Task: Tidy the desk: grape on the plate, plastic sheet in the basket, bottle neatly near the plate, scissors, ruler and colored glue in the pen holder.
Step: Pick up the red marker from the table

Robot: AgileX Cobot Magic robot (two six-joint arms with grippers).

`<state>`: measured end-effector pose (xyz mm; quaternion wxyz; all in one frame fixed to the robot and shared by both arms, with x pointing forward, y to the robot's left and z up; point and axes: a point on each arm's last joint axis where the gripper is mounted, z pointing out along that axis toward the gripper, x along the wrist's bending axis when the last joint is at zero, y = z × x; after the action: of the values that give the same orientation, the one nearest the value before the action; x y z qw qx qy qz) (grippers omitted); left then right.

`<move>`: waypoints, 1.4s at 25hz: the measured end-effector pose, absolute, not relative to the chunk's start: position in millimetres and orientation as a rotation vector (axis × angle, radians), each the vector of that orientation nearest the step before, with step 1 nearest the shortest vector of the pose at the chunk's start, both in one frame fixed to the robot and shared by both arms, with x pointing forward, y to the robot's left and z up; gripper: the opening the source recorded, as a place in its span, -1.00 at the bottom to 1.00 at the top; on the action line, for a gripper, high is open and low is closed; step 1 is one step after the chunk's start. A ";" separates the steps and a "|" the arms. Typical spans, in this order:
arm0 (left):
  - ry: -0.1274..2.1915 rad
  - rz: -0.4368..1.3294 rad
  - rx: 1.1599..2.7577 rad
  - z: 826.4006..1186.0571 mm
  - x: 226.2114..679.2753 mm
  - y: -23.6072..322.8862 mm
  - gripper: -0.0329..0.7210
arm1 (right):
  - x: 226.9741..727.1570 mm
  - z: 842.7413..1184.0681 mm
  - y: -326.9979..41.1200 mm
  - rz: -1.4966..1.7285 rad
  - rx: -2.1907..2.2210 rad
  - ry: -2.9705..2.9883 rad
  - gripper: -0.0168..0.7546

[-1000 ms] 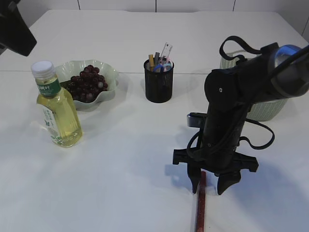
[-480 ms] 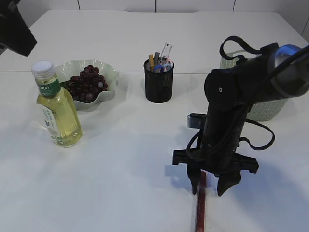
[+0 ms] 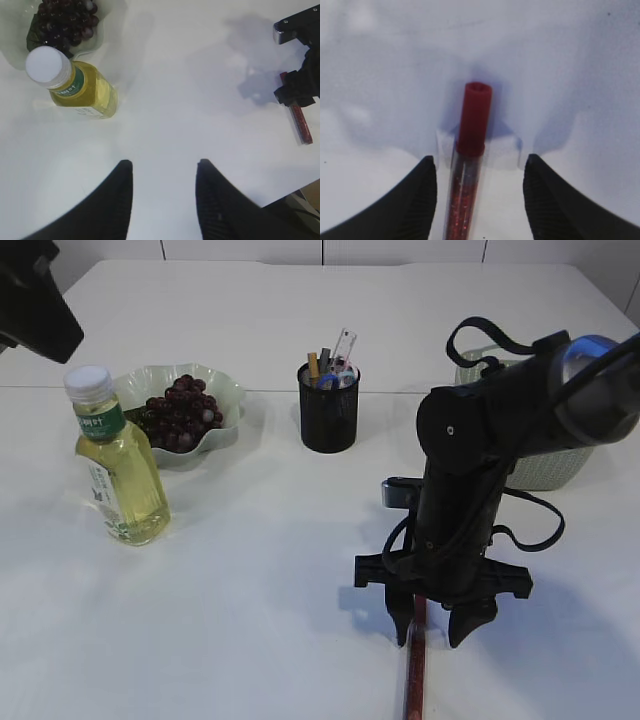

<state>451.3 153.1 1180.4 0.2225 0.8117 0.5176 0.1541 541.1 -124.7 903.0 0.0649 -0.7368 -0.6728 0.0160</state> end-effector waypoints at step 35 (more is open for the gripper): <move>1.428 0.439 2.245 1180.6 451.8 153.8 -0.09 | 550.5 896.6 -120.4 0.063 -2.220 -2.041 -0.01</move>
<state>451.8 153.8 1180.6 0.2206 0.8120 0.5165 0.1590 550.5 -120.4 896.6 0.0627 -0.7345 -0.6754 0.0207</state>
